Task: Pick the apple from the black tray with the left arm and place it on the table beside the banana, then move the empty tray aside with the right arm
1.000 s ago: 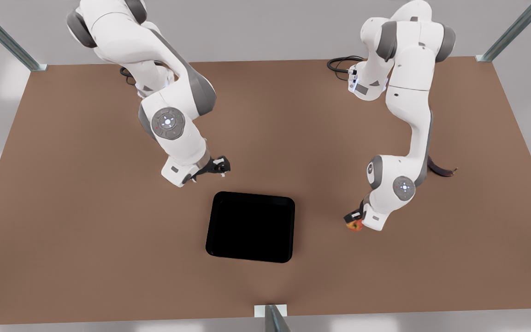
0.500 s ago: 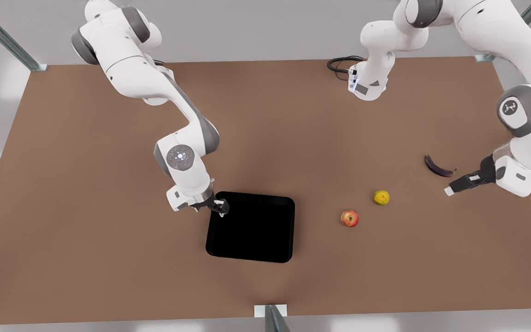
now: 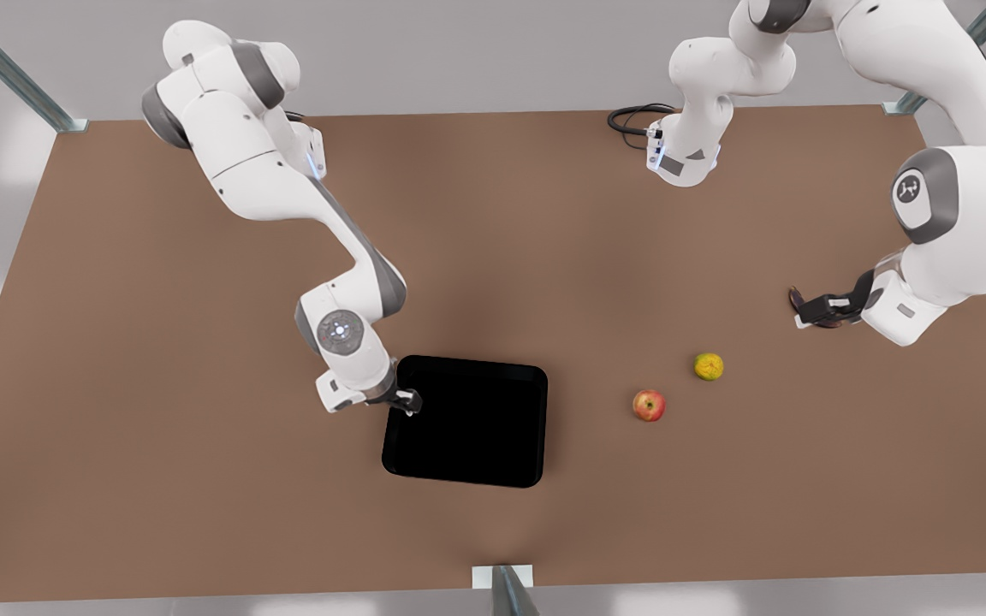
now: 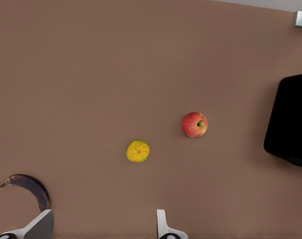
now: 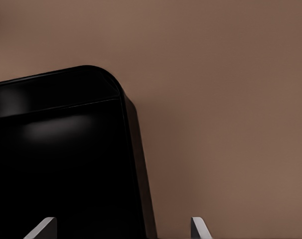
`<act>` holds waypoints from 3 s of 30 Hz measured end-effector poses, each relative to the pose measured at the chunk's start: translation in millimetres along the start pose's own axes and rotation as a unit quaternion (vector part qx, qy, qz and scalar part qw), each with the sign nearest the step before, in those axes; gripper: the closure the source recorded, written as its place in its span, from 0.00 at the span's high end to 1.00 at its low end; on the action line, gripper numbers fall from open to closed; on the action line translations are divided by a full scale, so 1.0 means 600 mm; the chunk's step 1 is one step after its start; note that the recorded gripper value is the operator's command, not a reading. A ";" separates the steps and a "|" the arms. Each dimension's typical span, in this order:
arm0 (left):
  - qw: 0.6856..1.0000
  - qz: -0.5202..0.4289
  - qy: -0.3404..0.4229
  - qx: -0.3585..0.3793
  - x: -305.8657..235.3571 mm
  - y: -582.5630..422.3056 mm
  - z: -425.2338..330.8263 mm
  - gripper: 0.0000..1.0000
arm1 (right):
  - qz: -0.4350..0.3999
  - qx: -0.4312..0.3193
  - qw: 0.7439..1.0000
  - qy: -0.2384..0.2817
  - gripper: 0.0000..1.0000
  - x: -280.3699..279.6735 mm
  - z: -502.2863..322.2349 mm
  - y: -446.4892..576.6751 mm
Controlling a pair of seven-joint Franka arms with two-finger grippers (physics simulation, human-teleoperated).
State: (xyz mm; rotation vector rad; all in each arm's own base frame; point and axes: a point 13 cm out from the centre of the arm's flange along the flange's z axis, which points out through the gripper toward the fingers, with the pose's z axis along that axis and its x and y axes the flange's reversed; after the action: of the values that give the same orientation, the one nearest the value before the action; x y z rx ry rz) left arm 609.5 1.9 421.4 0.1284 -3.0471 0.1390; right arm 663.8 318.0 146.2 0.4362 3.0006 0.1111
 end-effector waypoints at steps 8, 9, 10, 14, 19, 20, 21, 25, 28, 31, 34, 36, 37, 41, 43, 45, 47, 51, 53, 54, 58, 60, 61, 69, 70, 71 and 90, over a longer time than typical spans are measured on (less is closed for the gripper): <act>1.000 0.018 -0.003 -0.001 0.000 -0.005 -0.007 1.00 | -0.040 0.005 0.999 0.018 0.99 0.048 0.077 -0.019; 1.000 0.021 -0.003 -0.001 0.001 -0.008 -0.008 1.00 | -0.044 0.002 0.999 0.016 1.00 0.050 0.081 -0.019; 1.000 0.023 -0.002 -0.001 0.001 -0.011 -0.007 1.00 | -0.045 -0.002 0.999 0.011 1.00 0.045 0.080 -0.019; 1.000 0.027 -0.001 -0.001 0.003 -0.010 -0.006 1.00 | -0.048 -0.015 0.999 -0.007 0.85 0.014 0.066 -0.023; 0.999 0.038 -0.007 -0.001 -0.002 -0.030 -0.008 1.00 | -0.064 -0.021 0.998 -0.008 0.80 0.018 0.077 -0.014; 0.999 0.039 -0.008 -0.001 -0.002 -0.032 -0.008 1.00 | -0.066 -0.021 0.998 -0.008 0.77 0.019 0.080 -0.015; 0.999 0.039 -0.008 -0.002 -0.003 -0.032 -0.007 1.00 | -0.068 -0.021 0.997 -0.007 0.72 0.020 0.085 -0.016; 0.999 0.037 -0.009 -0.002 -0.005 -0.029 -0.006 1.00 | -0.074 -0.025 0.997 -0.011 0.46 0.008 0.082 -0.016; 0.999 0.036 -0.009 -0.003 -0.005 -0.029 -0.004 1.00 | -0.081 -0.026 0.996 -0.013 0.28 0.005 0.078 -0.015; 0.999 0.036 -0.009 -0.003 -0.005 -0.029 -0.004 1.00 | -0.087 -0.027 0.996 -0.015 0.21 0.003 0.075 -0.012; 0.999 0.033 -0.013 -0.002 -0.003 -0.023 -0.014 1.00 | -0.095 -0.030 0.995 -0.015 0.18 0.004 0.072 -0.007; 0.999 0.033 -0.011 -0.003 -0.004 -0.023 -0.009 1.00 | -0.099 -0.034 0.994 -0.021 0.17 -0.002 0.051 -0.002; 0.999 0.033 -0.010 -0.003 -0.004 -0.023 -0.008 1.00 | -0.102 -0.037 0.994 -0.028 0.15 -0.010 0.026 0.001; 0.999 0.033 -0.011 -0.003 -0.004 -0.025 -0.008 1.00 | -0.112 -0.033 0.992 -0.047 0.12 -0.035 -0.098 -0.002; 0.999 0.033 -0.011 -0.003 -0.004 -0.025 -0.008 1.00 | -0.105 -0.026 0.993 -0.041 0.11 -0.054 -0.147 -0.035; 0.999 0.033 -0.009 -0.003 -0.005 -0.025 -0.005 1.00 | -0.102 -0.017 0.994 -0.035 0.11 -0.083 -0.190 -0.070; 0.999 0.034 -0.011 -0.003 -0.007 -0.027 -0.007 1.00 | -0.102 -0.002 0.994 -0.037 0.11 -0.129 -0.241 -0.112; 0.999 0.036 -0.015 -0.003 -0.008 -0.029 -0.012 1.00 | -0.097 0.045 0.994 -0.014 0.11 -0.192 -0.299 -0.269; 0.999 0.037 -0.017 -0.003 -0.008 -0.031 -0.013 1.00 | -0.098 0.057 0.994 0.005 0.11 -0.213 -0.307 -0.351; 0.999 0.037 -0.019 -0.003 -0.008 -0.031 -0.015 1.00 | -0.100 0.058 0.993 0.016 0.11 -0.221 -0.308 -0.390; 0.999 0.036 -0.020 -0.004 -0.010 -0.029 -0.014 1.00 | -0.120 0.022 0.991 0.055 0.11 -0.233 -0.293 -0.492; 0.999 0.036 -0.021 -0.004 -0.010 -0.029 -0.015 1.00 | -0.135 -0.005 0.988 0.069 0.11 -0.237 -0.276 -0.522; 0.999 0.036 -0.021 -0.004 -0.011 -0.028 -0.016 1.00 | -0.144 -0.020 0.987 0.075 0.11 -0.239 -0.267 -0.532; 0.999 0.036 -0.025 -0.004 -0.013 -0.030 -0.020 1.00 | -0.226 -0.084 0.963 0.116 0.11 -0.226 -0.156 -0.588; 0.999 0.036 -0.025 -0.004 -0.013 -0.030 -0.020 1.00 | -0.235 -0.087 0.961 0.119 0.11 -0.225 -0.142 -0.595; 0.999 0.036 -0.025 -0.004 -0.013 -0.030 -0.021 1.00 | -0.244 -0.089 0.958 0.121 0.11 -0.225 -0.128 -0.602; 0.999 0.036 -0.031 -0.004 -0.016 -0.030 -0.030 1.00 | -0.389 -0.031 0.920 0.024 1.00 -0.163 -0.492 -0.267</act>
State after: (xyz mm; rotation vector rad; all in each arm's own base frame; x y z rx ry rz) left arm 622.0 -13.3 440.0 0.0228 -3.1144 0.1314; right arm 677.9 119.8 433.9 -0.7788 2.9487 0.1428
